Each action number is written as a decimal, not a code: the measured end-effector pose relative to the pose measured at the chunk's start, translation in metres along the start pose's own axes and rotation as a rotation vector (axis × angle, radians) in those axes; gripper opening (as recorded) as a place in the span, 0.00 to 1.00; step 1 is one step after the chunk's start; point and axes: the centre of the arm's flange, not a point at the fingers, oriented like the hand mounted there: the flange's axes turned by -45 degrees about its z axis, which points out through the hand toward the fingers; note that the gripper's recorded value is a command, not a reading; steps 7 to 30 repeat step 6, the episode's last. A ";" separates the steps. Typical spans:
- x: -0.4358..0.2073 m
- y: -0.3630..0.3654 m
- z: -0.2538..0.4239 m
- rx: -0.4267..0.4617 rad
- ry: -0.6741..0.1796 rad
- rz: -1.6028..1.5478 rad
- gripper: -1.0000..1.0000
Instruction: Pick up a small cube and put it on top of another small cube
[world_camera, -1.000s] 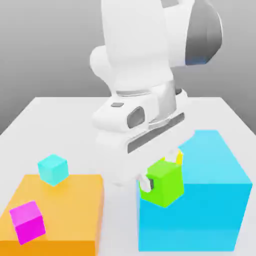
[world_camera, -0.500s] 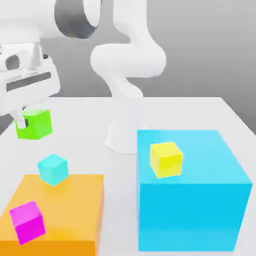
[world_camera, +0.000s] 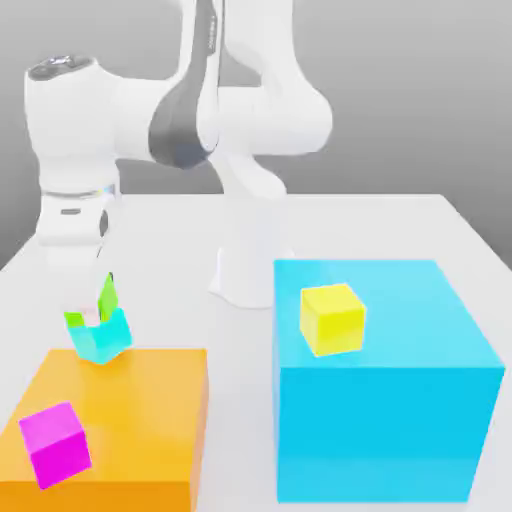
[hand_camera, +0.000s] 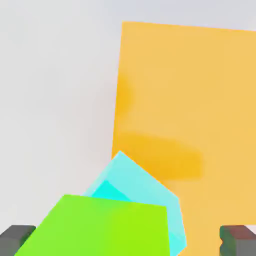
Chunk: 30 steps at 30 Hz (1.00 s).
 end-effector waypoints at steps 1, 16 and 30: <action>0.000 0.000 -0.003 -0.001 0.001 -0.001 1.00; 0.000 0.001 -0.051 -0.001 0.002 -0.001 1.00; 0.000 0.001 -0.051 -0.001 0.002 -0.001 1.00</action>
